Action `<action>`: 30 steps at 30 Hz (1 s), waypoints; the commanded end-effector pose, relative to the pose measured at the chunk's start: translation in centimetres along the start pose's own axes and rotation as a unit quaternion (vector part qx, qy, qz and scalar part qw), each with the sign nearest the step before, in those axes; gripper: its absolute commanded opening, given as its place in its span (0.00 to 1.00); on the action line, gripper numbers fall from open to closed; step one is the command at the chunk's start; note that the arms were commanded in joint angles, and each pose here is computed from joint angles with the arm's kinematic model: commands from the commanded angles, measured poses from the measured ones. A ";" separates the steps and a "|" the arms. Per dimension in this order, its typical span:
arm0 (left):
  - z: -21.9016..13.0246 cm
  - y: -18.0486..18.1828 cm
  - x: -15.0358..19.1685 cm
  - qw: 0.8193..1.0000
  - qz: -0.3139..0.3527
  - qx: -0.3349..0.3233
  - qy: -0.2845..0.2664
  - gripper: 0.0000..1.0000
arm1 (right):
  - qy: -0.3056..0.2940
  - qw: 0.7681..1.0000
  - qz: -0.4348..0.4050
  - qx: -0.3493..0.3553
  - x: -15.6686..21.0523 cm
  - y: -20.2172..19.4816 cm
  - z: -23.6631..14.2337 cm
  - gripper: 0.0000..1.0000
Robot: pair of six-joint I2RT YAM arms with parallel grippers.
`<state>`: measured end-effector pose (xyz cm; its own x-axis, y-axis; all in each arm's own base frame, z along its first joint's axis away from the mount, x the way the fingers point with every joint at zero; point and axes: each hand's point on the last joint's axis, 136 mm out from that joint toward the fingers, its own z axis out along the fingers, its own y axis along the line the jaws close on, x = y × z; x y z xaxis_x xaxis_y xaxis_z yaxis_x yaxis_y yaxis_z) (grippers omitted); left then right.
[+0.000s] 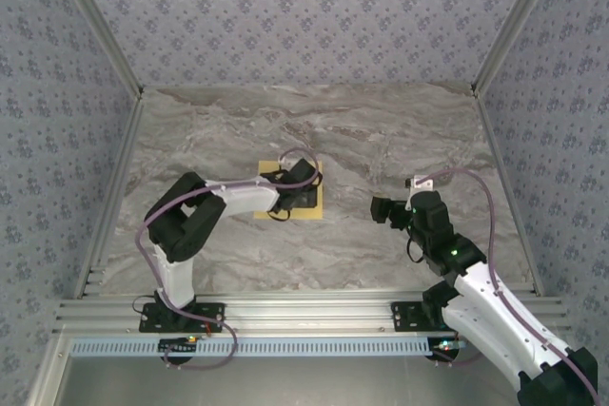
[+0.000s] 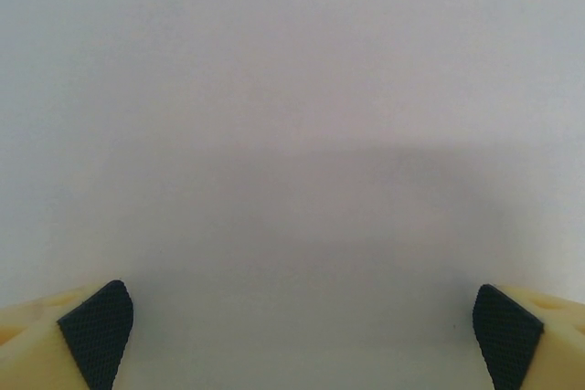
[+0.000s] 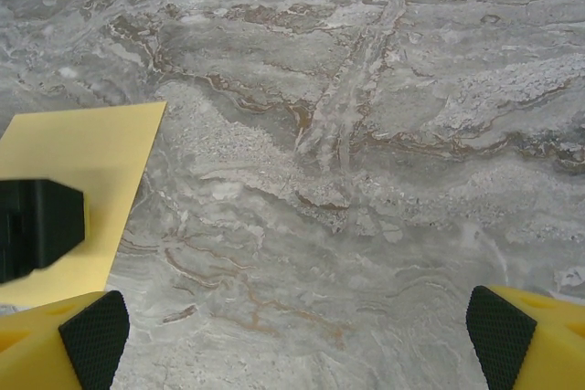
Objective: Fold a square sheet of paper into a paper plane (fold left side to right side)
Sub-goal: Move the square sheet of paper to the center of the table, then pick up the square sheet of paper from the center of the table.
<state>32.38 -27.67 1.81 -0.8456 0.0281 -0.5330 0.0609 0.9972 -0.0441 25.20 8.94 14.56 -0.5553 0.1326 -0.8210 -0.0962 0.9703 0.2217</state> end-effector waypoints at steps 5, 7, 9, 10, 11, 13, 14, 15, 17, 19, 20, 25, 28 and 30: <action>-1.8 0.0 6.7 0.994 -0.008 0.007 0.107 0.98 | 0.016 1.000 0.023 0.007 0.9 -0.1 0.4 1.00; -3.2 -0.3 5.5 0.996 -0.007 0.019 0.092 0.98 | 0.024 0.999 0.024 0.008 1.0 0.1 0.7 1.00; -4.6 -0.5 4.3 0.997 -0.009 0.032 0.077 0.98 | 0.036 0.999 0.022 0.006 1.1 0.4 1.2 1.00; -5.4 -0.5 3.8 0.997 -0.012 0.042 0.067 0.98 | 0.044 0.999 0.023 0.006 1.1 0.6 1.5 1.00; -6.2 -0.4 3.3 0.997 -0.015 0.051 0.057 0.98 | 0.055 0.998 0.024 0.006 1.2 0.9 2.0 1.00; -7.3 0.0 2.8 0.996 -0.029 0.069 0.045 0.98 | 0.077 0.997 0.022 0.000 1.4 1.7 3.0 1.00; -7.7 0.5 2.7 0.995 -0.043 0.080 0.043 0.98 | 0.086 0.996 0.018 -0.003 1.3 2.3 3.7 1.00; -8.0 0.8 2.8 0.993 -0.056 0.093 0.043 0.98 | 0.096 0.995 0.013 -0.006 1.3 2.8 4.3 1.00; -8.4 1.2 3.0 0.985 -0.096 0.138 0.048 0.98 | 0.110 0.994 -0.003 -0.017 0.9 4.5 5.9 1.00; -8.5 1.3 3.5 0.971 -0.135 0.189 0.050 0.98 | 0.126 0.992 -0.024 -0.020 0.8 6.1 7.6 1.00; -8.6 1.1 3.6 0.962 -0.155 0.218 0.051 0.98 | 0.135 0.990 -0.036 -0.021 0.8 6.9 8.5 1.00; -8.7 1.2 3.7 0.936 -0.202 0.282 0.052 0.96 | 0.153 0.986 -0.057 -0.037 0.6 11.0 13.1 1.00; -8.3 1.4 4.0 0.936 -0.203 0.281 0.058 0.94 | 0.166 0.983 -0.061 -0.046 0.9 13.0 15.5 1.00; -7.8 1.9 4.3 0.939 -0.207 0.269 0.061 0.94 | 0.178 0.981 -0.069 -0.047 1.4 14.1 17.0 1.00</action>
<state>24.45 -24.03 5.05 -0.9077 -0.2989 -0.2945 -0.0670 0.7962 -0.6013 36.07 24.32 7.71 -0.7866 -0.0738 -0.6131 -0.2292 0.9568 0.1790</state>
